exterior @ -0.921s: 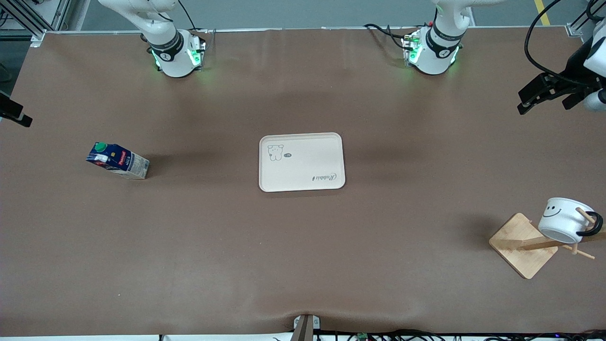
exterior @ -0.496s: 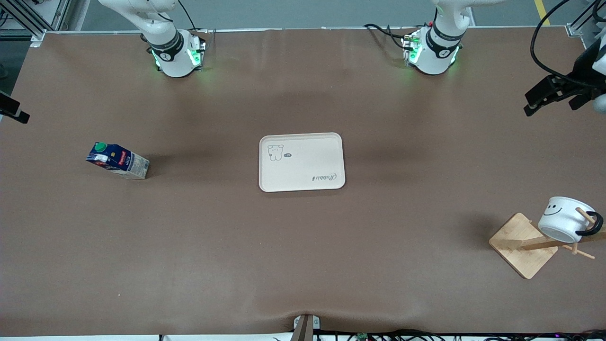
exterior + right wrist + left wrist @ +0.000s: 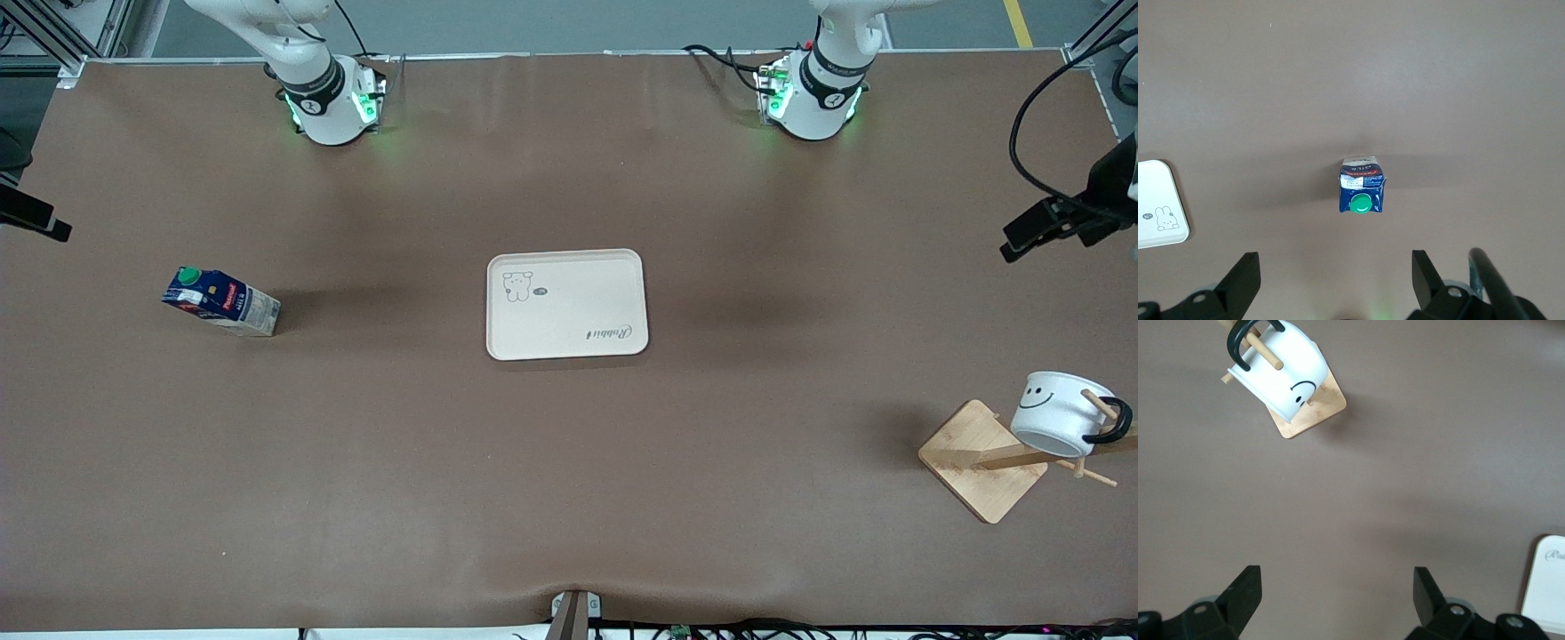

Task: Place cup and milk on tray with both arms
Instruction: 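Move the left gripper toward the white mug on the wooden stand, then grasp the white mug rim with the left gripper while the right gripper reaches the milk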

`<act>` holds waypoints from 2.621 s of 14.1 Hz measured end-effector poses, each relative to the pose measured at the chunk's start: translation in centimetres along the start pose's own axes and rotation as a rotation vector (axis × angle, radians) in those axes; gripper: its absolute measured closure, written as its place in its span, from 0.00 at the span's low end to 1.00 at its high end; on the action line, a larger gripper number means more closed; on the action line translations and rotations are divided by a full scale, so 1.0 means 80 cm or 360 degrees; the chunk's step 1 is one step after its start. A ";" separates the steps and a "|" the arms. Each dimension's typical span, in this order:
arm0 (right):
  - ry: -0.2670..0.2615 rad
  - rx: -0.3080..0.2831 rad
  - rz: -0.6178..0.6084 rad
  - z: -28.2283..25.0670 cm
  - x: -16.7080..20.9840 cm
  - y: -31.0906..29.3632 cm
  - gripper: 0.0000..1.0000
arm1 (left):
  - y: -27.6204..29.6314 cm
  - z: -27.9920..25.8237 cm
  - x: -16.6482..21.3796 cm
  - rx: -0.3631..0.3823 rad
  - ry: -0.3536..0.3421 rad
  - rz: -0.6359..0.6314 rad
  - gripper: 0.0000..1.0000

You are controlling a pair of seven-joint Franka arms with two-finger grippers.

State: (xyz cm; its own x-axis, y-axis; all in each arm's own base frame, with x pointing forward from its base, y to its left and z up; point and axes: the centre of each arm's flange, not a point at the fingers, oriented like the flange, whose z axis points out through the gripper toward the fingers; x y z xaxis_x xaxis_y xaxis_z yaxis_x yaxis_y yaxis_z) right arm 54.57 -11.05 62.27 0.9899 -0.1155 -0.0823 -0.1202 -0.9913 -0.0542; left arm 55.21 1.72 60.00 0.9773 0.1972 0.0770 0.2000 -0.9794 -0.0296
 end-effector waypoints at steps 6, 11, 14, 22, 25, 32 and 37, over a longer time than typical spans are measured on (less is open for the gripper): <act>-0.0009 0.0000 0.0001 0.005 0.003 0.000 0.00 | -0.040 0.063 0.001 -0.0006 0.0079 -0.0212 0.00; -0.0026 0.0000 0.0001 0.012 0.008 0.001 0.00 | -0.080 0.085 -0.002 -0.0045 0.0149 -0.0359 0.00; -0.0038 0.0000 0.0002 0.017 0.011 0.001 0.00 | -0.094 0.111 -0.002 -0.0121 0.0204 -0.0476 0.00; -0.0039 -0.0001 -0.0006 0.017 0.011 -0.002 0.00 | -0.128 0.172 0.005 -0.0237 0.0437 -0.0639 0.00; -0.0044 -0.0001 -0.0008 0.019 0.013 -0.003 0.00 | -0.138 0.189 0.018 -0.0215 0.0535 -0.0510 0.00; -0.0081 -0.0049 -0.0094 0.038 0.025 0.010 0.00 | -0.179 0.208 0.031 -0.0120 0.0693 -0.0240 0.00; -0.0126 -0.0069 -0.0135 0.066 0.042 0.012 0.00 | -0.149 0.204 0.043 -0.0206 0.0720 -0.0248 0.00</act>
State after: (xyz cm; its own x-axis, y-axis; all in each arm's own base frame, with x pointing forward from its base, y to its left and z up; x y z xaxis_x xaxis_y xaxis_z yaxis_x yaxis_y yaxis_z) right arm 57.39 -12.06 56.72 0.9871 -0.0276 -0.1577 -0.0314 -0.9993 -0.0213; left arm 57.35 14.80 44.37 0.8026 0.3308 0.4963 0.3030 -0.9429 0.1384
